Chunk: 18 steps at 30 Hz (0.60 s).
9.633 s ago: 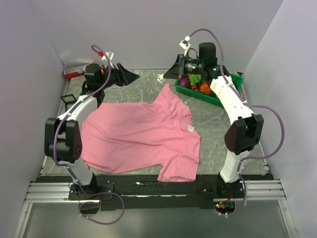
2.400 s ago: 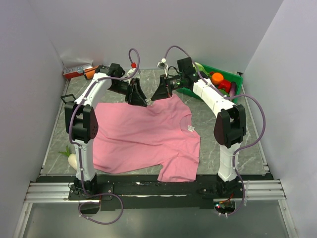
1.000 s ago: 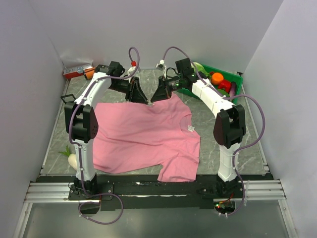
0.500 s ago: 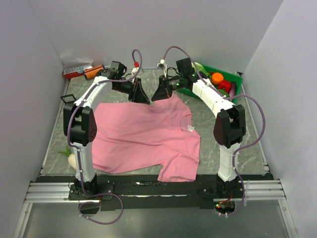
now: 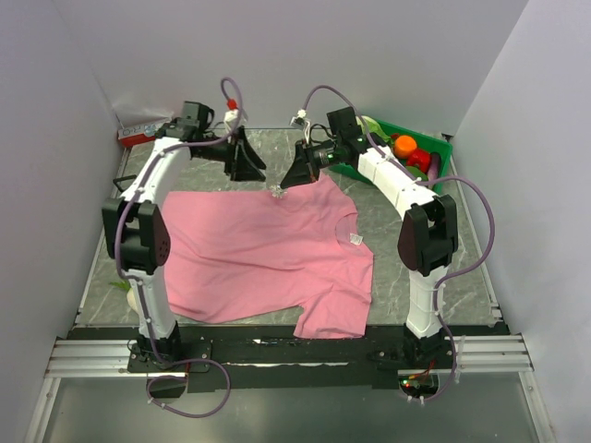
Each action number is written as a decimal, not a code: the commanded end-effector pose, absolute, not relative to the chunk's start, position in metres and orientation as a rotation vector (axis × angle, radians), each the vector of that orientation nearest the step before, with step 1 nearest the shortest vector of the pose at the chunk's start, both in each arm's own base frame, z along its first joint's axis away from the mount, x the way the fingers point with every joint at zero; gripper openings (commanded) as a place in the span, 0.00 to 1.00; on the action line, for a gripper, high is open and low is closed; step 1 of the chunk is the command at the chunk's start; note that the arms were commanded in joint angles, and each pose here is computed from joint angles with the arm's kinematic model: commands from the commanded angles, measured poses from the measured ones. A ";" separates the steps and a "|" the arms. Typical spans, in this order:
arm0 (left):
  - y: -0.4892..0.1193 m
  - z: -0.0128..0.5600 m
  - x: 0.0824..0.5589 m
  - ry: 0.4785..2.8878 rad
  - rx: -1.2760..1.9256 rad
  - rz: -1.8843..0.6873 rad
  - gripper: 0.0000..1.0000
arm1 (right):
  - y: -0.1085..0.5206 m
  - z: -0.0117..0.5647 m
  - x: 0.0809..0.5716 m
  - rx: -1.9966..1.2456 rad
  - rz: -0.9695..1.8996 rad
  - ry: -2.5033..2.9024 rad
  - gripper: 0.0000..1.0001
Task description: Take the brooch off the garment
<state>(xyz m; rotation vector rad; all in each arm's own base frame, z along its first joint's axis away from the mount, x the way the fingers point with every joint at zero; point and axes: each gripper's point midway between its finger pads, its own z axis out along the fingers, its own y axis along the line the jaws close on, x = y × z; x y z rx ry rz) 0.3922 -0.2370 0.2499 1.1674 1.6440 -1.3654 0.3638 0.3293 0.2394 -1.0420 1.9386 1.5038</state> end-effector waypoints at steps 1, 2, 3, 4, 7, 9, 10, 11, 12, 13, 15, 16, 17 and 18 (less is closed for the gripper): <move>-0.224 0.286 0.391 1.558 1.159 -1.264 0.66 | 0.334 0.272 0.363 -1.090 1.496 1.819 0.00; -0.224 0.288 0.388 1.568 1.145 -1.272 0.66 | 0.334 0.272 0.364 -1.091 1.496 1.817 0.00; -0.224 0.286 0.389 1.562 1.144 -1.273 0.66 | 0.335 0.271 0.363 -1.091 1.498 1.820 0.00; -0.224 0.283 0.386 1.573 1.135 -1.292 0.66 | 0.335 0.272 0.363 -1.093 1.498 1.816 0.00; -0.225 0.281 0.383 1.587 1.110 -1.331 0.66 | 0.334 0.273 0.364 -1.095 1.492 1.812 0.00; -0.226 0.278 0.382 1.608 1.090 -1.349 0.66 | 0.334 0.275 0.364 -1.101 1.485 1.804 0.00; -0.226 0.275 0.383 1.613 1.084 -1.344 0.66 | 0.335 0.276 0.363 -1.109 1.484 1.800 0.00; -0.228 0.274 0.382 1.618 1.081 -1.353 0.66 | 0.335 0.278 0.363 -1.113 1.475 1.792 0.00; -0.229 0.272 0.382 1.624 1.079 -1.352 0.65 | 0.335 0.279 0.363 -1.125 1.465 1.780 0.00; -0.229 0.269 0.380 1.633 1.079 -1.361 0.65 | 0.335 0.281 0.362 -1.132 1.458 1.776 0.00; -0.231 0.265 0.378 1.621 1.104 -1.357 0.64 | 0.337 0.285 0.363 -1.174 1.399 1.739 0.00; -0.231 0.265 0.377 1.616 1.115 -1.350 0.63 | 0.338 0.291 0.362 -1.196 1.375 1.715 0.00; -0.230 0.261 0.374 1.619 1.130 -1.347 0.63 | 0.337 0.293 0.357 -1.215 1.355 1.717 0.00; -0.229 0.260 0.373 1.616 1.138 -1.341 0.63 | 0.339 0.293 0.358 -1.275 1.261 1.676 0.00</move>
